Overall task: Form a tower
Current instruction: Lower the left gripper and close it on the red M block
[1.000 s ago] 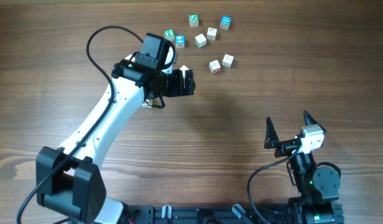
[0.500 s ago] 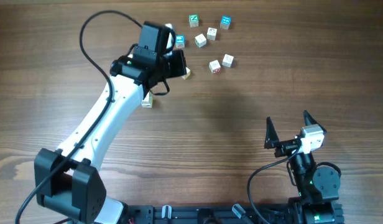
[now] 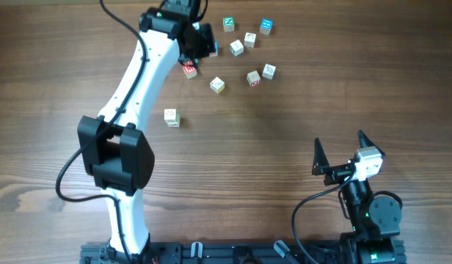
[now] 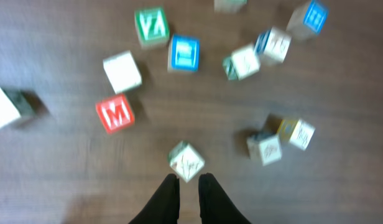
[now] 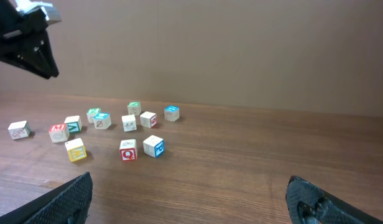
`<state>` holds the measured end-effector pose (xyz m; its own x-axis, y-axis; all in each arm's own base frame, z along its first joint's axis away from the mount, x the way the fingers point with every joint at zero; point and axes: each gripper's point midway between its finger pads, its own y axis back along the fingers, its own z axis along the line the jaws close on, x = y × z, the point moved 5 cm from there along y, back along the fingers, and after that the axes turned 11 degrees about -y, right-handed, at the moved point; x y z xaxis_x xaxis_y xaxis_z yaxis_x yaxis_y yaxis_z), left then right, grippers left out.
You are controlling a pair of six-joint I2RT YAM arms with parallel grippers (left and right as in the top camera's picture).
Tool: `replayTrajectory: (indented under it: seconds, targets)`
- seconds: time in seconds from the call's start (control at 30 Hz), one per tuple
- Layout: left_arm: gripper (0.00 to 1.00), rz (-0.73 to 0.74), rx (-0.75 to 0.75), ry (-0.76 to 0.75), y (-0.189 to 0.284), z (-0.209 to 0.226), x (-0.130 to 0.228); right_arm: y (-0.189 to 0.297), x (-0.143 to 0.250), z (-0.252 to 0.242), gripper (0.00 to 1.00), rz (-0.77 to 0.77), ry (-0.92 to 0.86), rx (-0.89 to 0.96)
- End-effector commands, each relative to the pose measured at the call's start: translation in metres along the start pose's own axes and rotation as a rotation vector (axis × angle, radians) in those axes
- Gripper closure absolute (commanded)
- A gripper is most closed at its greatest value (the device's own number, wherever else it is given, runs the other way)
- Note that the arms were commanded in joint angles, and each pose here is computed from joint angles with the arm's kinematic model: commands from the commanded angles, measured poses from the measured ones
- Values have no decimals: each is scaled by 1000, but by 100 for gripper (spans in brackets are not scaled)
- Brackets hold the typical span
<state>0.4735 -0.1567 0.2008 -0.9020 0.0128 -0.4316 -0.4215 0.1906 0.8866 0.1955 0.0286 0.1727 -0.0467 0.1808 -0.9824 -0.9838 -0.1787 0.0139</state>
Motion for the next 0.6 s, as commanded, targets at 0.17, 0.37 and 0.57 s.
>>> replayTrajectory:
  seconds: [0.17, 0.37, 0.57]
  targets:
    - [49, 82, -198, 23, -59, 32, 12, 0, -1, 2, 0, -6, 15, -14]
    - [37, 96, -213, 98, -69, 41, 15, 0, -1, 1, 0, -6, 15, -14]
    - [38, 116, -238, 173, -87, 59, 18, 0, -1, 1, 0, -6, 15, -14]
